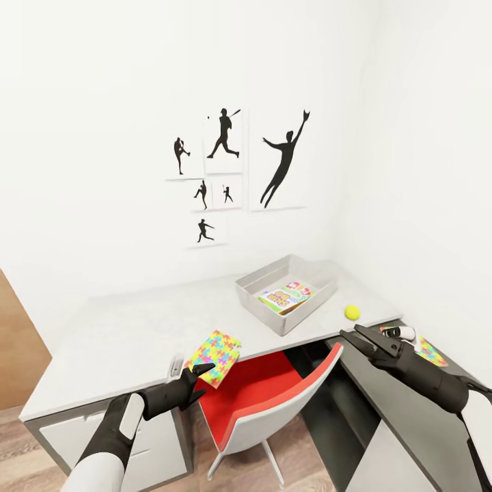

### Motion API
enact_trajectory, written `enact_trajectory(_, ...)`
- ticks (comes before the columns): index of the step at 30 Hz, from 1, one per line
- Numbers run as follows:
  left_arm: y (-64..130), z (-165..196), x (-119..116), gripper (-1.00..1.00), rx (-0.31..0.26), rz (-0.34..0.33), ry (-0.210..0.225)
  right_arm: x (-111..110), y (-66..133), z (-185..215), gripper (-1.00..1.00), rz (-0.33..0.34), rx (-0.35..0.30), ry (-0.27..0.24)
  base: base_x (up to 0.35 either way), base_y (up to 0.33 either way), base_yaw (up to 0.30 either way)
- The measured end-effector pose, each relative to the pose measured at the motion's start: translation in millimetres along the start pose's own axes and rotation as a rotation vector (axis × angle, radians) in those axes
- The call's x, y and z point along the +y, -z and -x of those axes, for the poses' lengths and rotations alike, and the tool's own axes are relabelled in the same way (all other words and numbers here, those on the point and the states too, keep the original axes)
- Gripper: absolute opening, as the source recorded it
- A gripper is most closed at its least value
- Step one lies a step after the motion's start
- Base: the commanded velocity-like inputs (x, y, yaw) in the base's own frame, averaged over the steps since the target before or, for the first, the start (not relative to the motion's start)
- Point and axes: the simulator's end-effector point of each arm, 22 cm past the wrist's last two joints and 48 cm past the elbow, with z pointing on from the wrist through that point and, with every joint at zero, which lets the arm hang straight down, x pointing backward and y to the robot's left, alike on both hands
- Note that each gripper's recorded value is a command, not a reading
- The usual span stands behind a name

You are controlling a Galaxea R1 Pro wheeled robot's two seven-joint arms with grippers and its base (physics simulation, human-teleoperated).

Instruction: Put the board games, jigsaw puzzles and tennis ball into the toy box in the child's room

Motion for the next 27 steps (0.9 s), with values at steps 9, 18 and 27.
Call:
enact_trajectory(9, -4.9, 0.7, 9.8, 1.00, 0.000, 0.000, 0.000, -9.6, 2.2, -5.0, 1.00, 0.000, 0.000, 0.000, 0.000, 0.000, 0.000)
enact_trajectory(18, -9.9, 1.0, 20.1, 1.00, 0.000, 0.000, 0.000, -19.3, 4.7, -10.0, 1.00, 0.000, -0.001, 0.001, 0.000, 0.000, 0.000)
enact_trajectory(27, -14.6, 1.5, 31.0, 1.00, -0.001, 0.000, -0.001, -29.5, 7.0, -16.5, 1.00, 0.000, 0.000, 0.000, 0.000, 0.000, 0.000)
